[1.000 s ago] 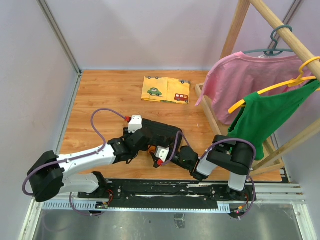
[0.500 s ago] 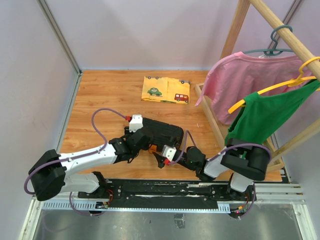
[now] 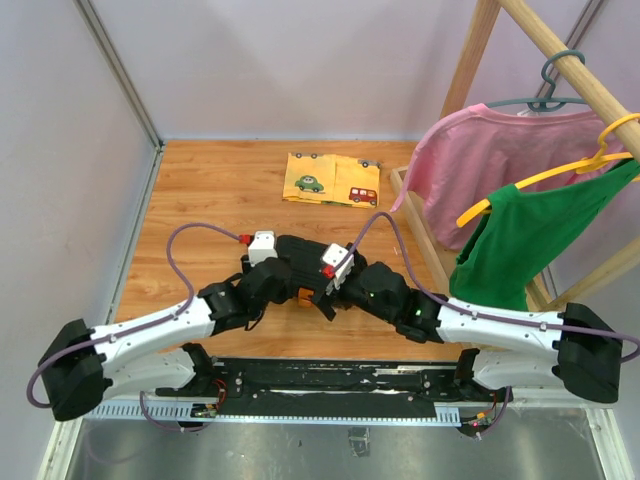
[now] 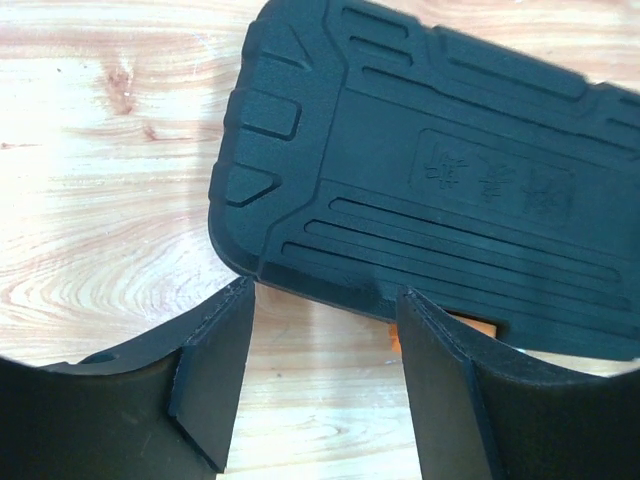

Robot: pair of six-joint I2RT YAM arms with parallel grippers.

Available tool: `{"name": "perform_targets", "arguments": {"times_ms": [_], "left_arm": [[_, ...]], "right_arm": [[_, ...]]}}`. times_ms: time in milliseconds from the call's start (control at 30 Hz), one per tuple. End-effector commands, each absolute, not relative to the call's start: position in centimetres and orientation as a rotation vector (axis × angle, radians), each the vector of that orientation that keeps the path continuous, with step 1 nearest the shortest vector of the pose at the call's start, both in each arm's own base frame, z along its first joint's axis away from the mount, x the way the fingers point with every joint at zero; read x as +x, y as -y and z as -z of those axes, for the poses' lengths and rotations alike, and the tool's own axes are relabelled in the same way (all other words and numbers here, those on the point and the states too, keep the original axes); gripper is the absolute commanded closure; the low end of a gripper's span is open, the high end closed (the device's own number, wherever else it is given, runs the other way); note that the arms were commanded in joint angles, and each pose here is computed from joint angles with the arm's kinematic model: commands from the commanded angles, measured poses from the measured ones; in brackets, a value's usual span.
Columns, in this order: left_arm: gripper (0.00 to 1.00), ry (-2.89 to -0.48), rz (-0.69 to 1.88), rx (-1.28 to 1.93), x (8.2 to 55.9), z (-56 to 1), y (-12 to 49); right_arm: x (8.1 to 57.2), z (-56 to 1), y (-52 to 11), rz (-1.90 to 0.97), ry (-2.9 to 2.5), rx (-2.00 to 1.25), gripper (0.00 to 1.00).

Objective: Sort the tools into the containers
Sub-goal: Adjust the storage box at the center of the board.

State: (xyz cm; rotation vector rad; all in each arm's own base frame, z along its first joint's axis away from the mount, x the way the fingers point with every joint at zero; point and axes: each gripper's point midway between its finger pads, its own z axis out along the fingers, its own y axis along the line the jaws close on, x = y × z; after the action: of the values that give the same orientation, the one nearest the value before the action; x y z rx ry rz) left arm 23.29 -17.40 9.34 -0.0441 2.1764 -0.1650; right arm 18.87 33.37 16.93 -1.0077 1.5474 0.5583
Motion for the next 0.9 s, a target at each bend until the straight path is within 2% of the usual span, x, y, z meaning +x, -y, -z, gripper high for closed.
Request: {"name": "perform_targets", "arguments": {"times_ms": [0,200,367,567,767,867], "left_arm": [[0.36,-2.120,0.281,-0.081,23.0,-11.7,17.4],[0.34,-2.083,0.400,-0.195,21.5,-12.9,16.1],[0.36,-2.143,0.408,-0.258,19.8,-10.1,14.7],[0.37,-2.203,0.444,-0.278,18.6,-7.4,14.8],[0.37,-2.245,0.350,-0.297,19.0,-6.0,14.4],[0.34,-2.259,0.303,-0.287,19.7,-5.6,14.4]], "right_arm": [[18.1,-12.6,-29.3,-0.403,-1.882,-1.046,0.01],[20.3,-13.6,-28.3,-0.494,-1.989,-0.930,0.01],[24.1,-14.9,-27.0,-0.609,-2.060,-0.732,0.01],[27.6,-14.5,-26.5,-0.633,-2.125,-0.651,0.01],[29.6,-12.5,-27.1,-0.714,-2.206,-0.645,0.01],[29.8,-11.2,-27.8,-0.777,-2.243,-0.680,0.00]]}}
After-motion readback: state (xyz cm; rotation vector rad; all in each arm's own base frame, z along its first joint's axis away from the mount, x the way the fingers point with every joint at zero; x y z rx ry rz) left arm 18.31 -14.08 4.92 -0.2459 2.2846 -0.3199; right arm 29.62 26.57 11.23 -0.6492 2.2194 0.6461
